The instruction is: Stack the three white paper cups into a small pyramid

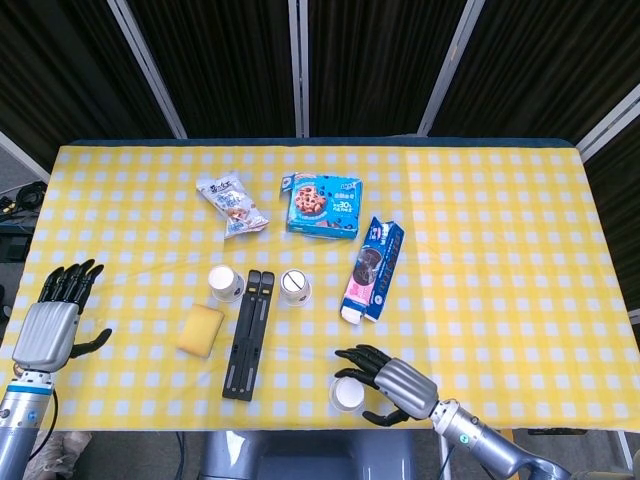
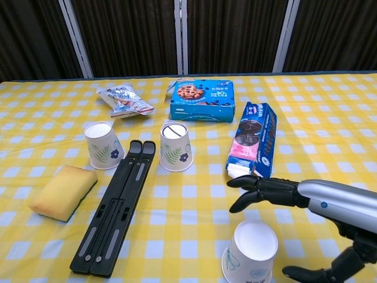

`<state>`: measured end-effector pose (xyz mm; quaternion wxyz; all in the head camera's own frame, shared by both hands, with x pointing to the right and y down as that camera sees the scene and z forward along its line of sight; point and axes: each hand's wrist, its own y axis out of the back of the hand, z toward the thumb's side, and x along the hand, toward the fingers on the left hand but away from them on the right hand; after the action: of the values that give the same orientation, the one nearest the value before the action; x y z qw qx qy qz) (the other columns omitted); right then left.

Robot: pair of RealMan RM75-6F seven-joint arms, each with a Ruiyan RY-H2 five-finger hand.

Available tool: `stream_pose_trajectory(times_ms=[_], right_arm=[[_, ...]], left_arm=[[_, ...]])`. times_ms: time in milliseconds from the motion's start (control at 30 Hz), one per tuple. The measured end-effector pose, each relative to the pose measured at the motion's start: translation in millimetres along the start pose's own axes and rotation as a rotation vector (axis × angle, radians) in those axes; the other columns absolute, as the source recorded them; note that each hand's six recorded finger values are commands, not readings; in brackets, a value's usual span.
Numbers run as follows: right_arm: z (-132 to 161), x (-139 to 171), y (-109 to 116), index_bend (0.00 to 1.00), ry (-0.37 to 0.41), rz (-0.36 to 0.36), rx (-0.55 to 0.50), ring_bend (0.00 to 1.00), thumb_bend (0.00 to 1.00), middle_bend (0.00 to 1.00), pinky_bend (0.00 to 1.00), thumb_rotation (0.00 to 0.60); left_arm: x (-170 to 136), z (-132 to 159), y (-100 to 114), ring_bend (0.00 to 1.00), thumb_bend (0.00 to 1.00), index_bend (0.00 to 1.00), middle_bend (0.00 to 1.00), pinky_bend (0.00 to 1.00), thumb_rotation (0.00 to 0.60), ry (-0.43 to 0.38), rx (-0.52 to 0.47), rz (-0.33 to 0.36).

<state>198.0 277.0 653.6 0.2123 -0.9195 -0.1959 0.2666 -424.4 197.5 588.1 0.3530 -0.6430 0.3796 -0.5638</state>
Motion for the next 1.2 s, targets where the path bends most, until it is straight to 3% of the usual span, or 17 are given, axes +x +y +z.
stream_pose_trajectory(times_ms=[500, 867, 1200], right_arm=[[-10, -3, -10, 0.21, -0.018, 0.011, -0.027, 0.0, 0.25, 0.0, 0.0, 0.6], [-13, -5, -13, 0.4, -0.021, -0.006, -0.043, 0.0, 0.26, 0.0, 0.0, 0.6], [-11, -5, -7, 0.43, -0.021, -0.027, -0.035, 0.0, 0.26, 0.0, 0.0, 0.6]], left_arm=[[2, -2, -2, 0.0, 0.24, 0.0, 0.0, 0.0, 0.6, 0.01, 0.003, -0.013], [3, -2, -2, 0.0, 0.24, 0.0, 0.0, 0.0, 0.6, 0.009, -0.001, -0.019], [3, -2, -2, 0.0, 0.24, 0.0, 0.0, 0.0, 0.6, 0.01, -0.002, -0.02]])
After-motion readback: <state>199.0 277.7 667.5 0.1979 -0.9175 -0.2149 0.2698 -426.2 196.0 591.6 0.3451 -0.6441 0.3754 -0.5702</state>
